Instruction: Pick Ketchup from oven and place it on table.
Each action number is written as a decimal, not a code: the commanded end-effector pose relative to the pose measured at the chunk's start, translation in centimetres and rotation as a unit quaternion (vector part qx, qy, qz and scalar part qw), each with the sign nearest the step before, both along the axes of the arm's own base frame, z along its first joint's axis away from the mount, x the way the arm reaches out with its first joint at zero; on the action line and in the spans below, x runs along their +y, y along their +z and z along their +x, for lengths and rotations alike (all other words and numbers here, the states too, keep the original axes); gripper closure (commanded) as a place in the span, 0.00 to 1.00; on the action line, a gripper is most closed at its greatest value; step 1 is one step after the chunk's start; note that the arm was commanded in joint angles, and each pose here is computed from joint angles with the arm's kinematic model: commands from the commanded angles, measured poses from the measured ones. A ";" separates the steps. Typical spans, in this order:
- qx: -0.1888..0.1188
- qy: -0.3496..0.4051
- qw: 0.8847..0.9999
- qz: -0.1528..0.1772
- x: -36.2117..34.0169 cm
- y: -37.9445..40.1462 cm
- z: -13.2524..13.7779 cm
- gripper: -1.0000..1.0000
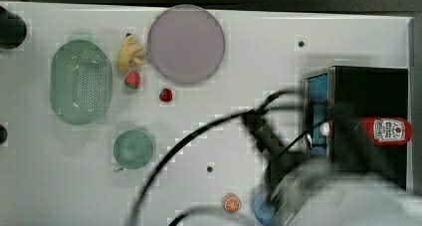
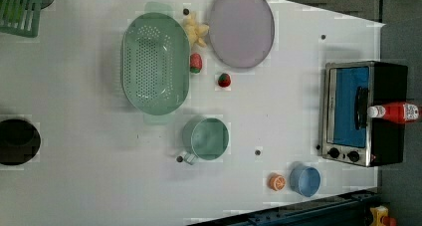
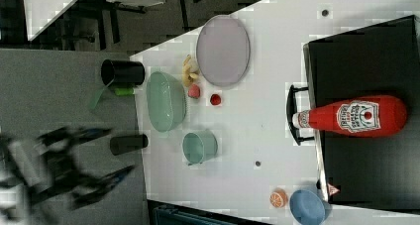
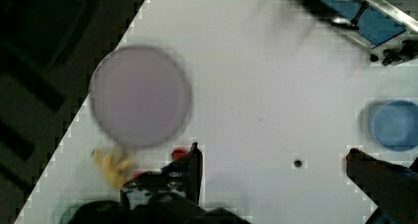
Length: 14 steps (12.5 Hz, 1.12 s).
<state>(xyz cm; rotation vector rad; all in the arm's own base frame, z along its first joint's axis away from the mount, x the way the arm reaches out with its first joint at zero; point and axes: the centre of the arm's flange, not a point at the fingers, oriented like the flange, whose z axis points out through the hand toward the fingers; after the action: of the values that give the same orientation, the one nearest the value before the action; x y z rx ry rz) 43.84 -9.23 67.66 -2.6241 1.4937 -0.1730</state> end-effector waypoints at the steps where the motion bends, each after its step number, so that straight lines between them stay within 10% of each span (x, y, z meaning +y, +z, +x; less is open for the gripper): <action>1: 0.078 -0.081 0.993 0.019 -9.8 -10.1 3.0 0.00; 9: 0.034 -0.219 0.974 -0.040 -24.8 -19.4 4.3 0.00; 14: 0.067 -0.266 0.959 -0.063 -29.8 -26.0 3.7 0.00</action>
<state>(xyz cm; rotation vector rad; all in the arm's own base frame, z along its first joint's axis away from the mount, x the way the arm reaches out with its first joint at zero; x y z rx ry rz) 48.26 -37.14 38.46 -2.3350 2.2864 -0.0213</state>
